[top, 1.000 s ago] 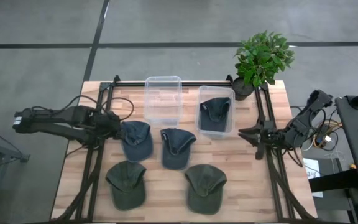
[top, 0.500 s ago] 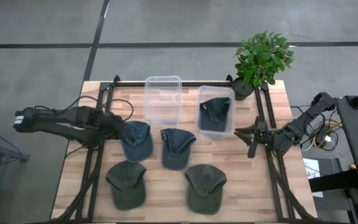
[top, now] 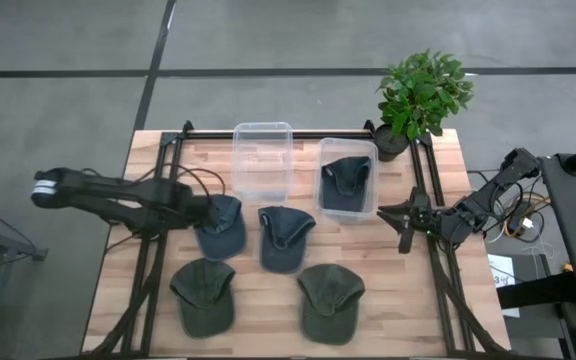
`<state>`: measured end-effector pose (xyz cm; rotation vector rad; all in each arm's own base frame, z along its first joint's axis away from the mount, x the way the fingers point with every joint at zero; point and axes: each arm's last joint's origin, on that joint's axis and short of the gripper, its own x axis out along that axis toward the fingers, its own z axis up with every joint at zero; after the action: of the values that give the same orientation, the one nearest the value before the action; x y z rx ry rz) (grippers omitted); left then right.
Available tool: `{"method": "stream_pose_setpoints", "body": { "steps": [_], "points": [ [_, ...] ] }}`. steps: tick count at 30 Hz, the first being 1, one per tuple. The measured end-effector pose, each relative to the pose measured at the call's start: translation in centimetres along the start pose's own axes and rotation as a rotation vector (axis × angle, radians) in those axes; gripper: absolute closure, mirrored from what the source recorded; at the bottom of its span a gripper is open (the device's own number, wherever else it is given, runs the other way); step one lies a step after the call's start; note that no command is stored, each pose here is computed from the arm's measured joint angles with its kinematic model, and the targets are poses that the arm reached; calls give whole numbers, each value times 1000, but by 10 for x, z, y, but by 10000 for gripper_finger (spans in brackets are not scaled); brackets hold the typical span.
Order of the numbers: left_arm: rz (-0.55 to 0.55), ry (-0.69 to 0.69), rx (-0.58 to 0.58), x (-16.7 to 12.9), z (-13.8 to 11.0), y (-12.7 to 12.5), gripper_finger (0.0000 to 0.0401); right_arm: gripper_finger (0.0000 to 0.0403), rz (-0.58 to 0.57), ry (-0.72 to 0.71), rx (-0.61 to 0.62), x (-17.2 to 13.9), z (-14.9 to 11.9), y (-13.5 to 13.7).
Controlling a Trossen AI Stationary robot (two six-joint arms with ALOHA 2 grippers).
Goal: Pick & Place hat
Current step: Put the left blue cap into the right transparent bin
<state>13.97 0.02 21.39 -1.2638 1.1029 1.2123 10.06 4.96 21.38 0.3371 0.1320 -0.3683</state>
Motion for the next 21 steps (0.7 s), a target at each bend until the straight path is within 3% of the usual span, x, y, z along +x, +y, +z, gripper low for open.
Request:
{"method": "stream_pose_setpoints", "body": {
  "steps": [4,11,21],
  "points": [
    [8,-7,-13,6,0,-6,220,330,0,0,0,0,0,0],
    [-90,7,-31,11,-2,-21,220,330,1,0,2,0,0,0],
    [1,43,-39,32,-3,-14,220,330,-2,-3,30,0,0,0]
  ]
}}
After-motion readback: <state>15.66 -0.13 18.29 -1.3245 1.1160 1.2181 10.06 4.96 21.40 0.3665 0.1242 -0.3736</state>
